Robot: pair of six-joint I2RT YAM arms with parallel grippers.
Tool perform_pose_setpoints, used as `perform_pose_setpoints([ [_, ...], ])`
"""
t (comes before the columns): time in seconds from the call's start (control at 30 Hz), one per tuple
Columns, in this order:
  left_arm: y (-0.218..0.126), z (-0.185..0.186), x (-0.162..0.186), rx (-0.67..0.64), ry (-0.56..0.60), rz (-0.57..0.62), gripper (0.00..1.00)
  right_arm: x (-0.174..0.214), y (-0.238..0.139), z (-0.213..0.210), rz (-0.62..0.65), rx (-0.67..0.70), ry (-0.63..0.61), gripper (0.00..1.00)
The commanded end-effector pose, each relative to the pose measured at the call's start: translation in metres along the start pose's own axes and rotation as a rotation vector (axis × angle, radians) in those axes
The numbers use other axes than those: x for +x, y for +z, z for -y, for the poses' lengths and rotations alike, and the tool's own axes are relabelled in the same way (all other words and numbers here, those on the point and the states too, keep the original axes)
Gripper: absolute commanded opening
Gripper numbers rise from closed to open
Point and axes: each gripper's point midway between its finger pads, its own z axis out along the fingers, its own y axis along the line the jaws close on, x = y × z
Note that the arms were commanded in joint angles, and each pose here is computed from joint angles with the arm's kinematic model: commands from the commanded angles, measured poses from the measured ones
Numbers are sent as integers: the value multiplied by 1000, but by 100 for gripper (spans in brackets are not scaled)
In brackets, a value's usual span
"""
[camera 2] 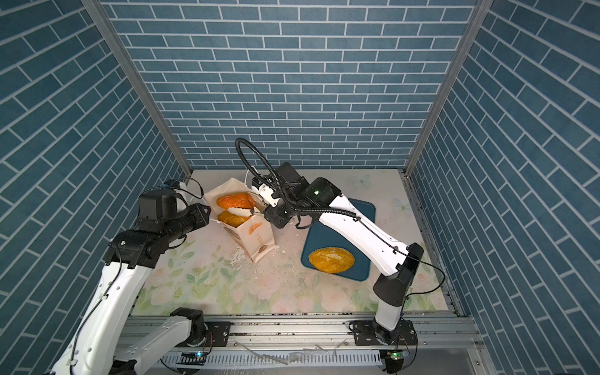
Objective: Place the fake bread into the paper bag
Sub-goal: 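Lower the orange bun into the bag opening and open the tongs, then withdraw the empty tongs with the right gripper back over the tray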
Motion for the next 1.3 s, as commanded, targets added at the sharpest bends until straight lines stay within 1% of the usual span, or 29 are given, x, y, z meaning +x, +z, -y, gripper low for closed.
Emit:
perform_pose_setpoints([
  [0.0, -9, 0, -7, -6, 15, 21, 34, -22, -22, -4, 83, -1, -58, 50],
  [0.13, -9, 2, -7, 4, 15, 18, 35, -20, -19, -5, 59, -12, -65, 52],
  [0.37, -8, 2, -7, 2, 18, 15, 35, -25, -23, -9, 79, -26, -73, 54],
  [0.47, -8, 3, -7, 7, 18, 14, 35, -34, -38, -5, 125, 6, -86, 53],
  [0.6, -6, 3, -4, 10, 21, 3, 35, -42, -68, 9, 188, 89, -113, 53],
  [0.77, -7, 3, -3, 12, 32, -1, 35, -34, -96, 37, 197, 194, -87, 52],
  [0.93, -8, 4, -4, 14, 41, 2, 35, 2, -115, 76, 133, 289, 5, 52],
  [1.07, -8, 4, -4, 14, 46, -1, 35, 49, -122, 104, 24, 330, 85, 52],
  [1.17, -7, 4, -5, 14, 51, -3, 35, 83, -119, 109, -84, 327, 125, 52],
  [1.27, -7, 5, -7, 13, 56, -2, 35, 114, -111, 101, -195, 288, 149, 53],
])
